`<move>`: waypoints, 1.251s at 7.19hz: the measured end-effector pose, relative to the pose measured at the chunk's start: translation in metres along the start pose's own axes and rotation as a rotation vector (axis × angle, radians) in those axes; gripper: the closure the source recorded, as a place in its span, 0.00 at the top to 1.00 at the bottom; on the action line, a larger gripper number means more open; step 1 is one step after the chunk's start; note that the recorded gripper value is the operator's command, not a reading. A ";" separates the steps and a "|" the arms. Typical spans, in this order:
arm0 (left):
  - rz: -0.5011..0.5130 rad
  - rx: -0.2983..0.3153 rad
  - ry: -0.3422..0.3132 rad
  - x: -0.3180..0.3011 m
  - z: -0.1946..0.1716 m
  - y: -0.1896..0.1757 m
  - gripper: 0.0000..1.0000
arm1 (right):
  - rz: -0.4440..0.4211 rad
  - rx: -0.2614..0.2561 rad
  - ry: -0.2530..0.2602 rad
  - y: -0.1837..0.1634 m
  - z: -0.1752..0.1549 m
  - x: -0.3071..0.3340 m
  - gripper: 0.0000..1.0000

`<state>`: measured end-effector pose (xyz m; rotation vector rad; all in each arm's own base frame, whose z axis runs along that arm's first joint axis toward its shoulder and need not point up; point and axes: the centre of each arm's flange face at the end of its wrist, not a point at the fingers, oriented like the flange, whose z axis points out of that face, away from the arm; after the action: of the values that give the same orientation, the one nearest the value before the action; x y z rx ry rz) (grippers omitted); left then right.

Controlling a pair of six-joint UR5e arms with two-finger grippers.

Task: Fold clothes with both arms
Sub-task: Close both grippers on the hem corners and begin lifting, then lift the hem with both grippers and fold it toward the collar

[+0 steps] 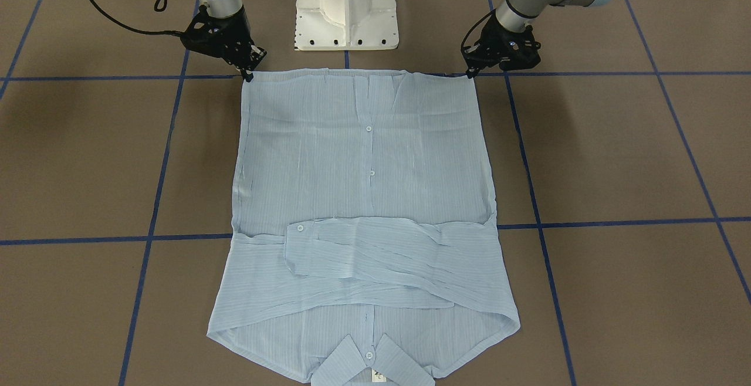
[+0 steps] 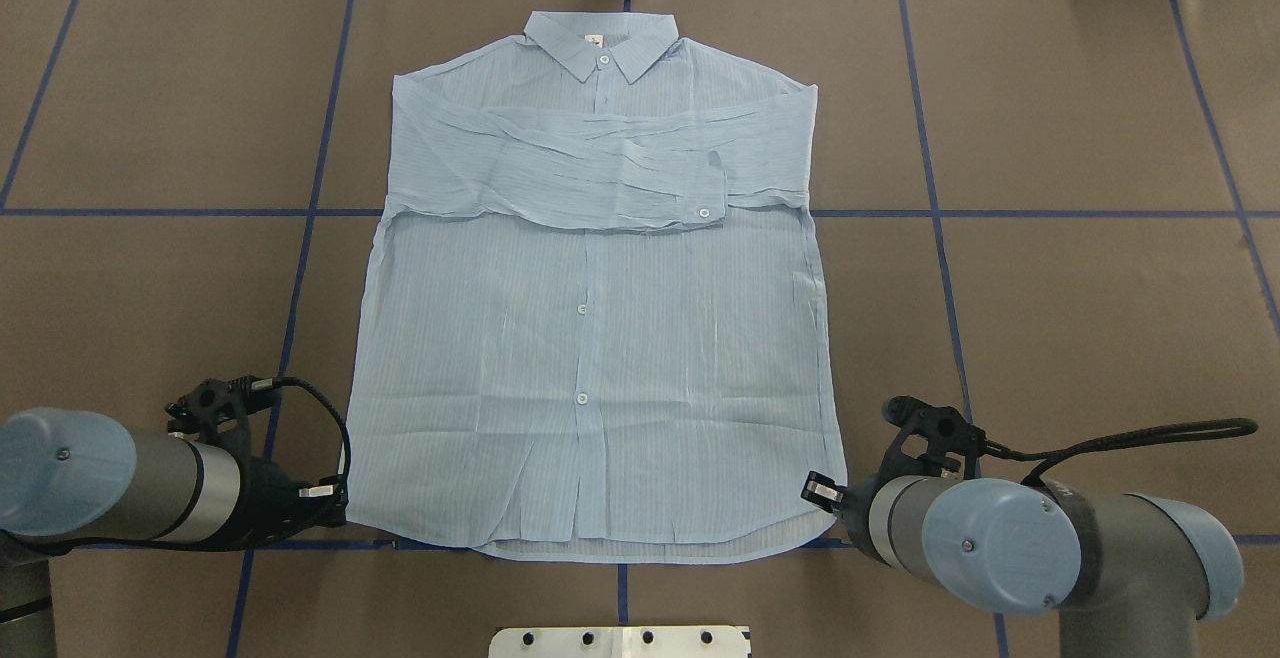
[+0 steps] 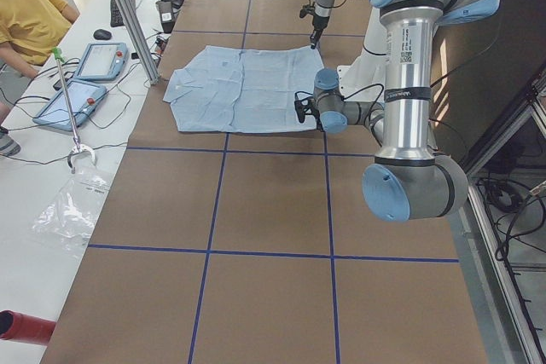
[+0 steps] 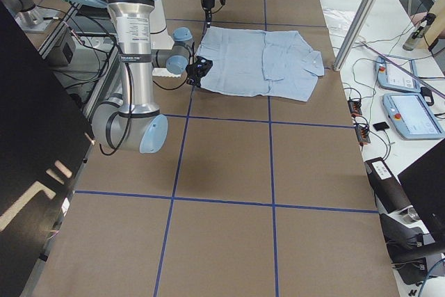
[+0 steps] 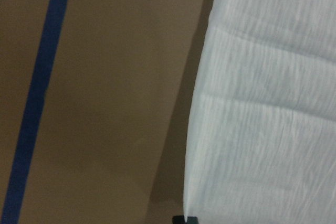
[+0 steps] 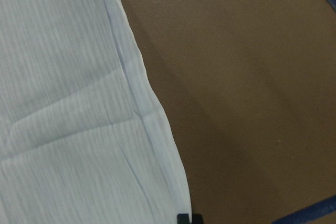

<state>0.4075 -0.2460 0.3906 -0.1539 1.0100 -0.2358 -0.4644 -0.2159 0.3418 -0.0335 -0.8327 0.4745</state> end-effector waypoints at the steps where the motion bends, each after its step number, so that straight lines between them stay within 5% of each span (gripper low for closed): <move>1: -0.045 -0.003 0.002 0.006 -0.013 0.005 0.00 | -0.006 -0.012 -0.004 0.004 -0.008 0.005 0.00; 3: -0.147 -0.024 0.015 0.015 -0.027 0.020 0.00 | -0.007 -0.042 -0.011 0.013 -0.033 0.023 0.00; 6: -0.169 -0.072 0.045 0.030 -0.041 0.048 0.00 | -0.013 -0.070 -0.018 0.018 -0.063 0.042 0.00; 9: -0.179 -0.051 0.046 0.058 -0.054 0.039 0.00 | 0.025 -0.030 -0.077 0.000 -0.080 0.027 0.00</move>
<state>0.3959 -0.2244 0.3054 -0.2870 1.0498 -0.3784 -0.3911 -0.1924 0.3062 -0.0531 -0.9160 0.4892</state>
